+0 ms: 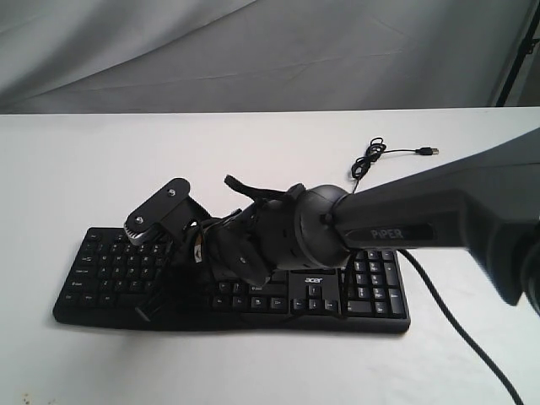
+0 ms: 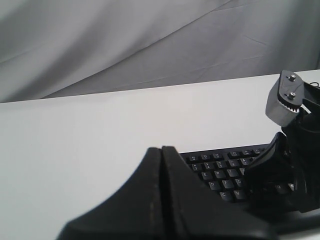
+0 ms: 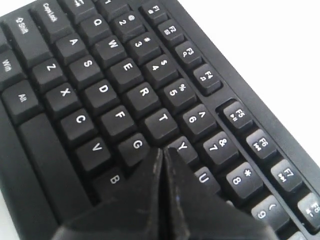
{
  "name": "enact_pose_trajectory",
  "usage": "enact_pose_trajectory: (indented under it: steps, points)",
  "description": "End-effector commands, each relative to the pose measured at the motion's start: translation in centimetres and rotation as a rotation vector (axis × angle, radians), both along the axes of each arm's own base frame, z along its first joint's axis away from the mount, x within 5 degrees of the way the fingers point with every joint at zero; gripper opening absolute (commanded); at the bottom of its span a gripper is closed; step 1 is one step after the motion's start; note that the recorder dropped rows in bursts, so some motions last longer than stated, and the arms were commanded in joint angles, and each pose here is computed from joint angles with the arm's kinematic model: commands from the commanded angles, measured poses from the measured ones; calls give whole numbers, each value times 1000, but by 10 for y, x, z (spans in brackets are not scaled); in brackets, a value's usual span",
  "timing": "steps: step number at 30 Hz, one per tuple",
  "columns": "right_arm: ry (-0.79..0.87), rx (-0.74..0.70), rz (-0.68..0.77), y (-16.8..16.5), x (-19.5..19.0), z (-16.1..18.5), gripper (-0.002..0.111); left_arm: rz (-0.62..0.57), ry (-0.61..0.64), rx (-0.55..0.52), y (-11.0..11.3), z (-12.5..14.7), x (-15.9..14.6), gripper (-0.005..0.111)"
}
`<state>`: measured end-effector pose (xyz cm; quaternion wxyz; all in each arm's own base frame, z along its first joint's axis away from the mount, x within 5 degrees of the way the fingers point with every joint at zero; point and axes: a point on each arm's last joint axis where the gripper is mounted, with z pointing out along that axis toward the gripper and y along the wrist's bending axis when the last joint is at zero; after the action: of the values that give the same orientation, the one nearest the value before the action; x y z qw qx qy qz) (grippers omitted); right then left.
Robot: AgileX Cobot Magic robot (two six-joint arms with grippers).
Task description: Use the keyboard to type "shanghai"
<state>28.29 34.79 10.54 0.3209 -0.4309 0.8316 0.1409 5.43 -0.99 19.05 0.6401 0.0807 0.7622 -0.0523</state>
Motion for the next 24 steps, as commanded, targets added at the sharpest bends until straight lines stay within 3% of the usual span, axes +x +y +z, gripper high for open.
enact_pose_trajectory:
  steps: [1,8,12,18,24]
  points:
    - [21,-23,-2,-2,-1,-2,0,-4,-3,-3,0,-1,0,0]
    - [21,-23,-1,-2,-1,0,0,-4,-3,-3,0,-1,0,0]
    - [22,-24,2,-1,0,22,0,-4,-3,-3,0,-1,0,0]
    - [-51,28,70,33,-1,53,0,-4,-3,-3,0,-1,0,0]
    - [-65,40,113,72,5,40,0,-4,-3,-3,0,-1,0,0]
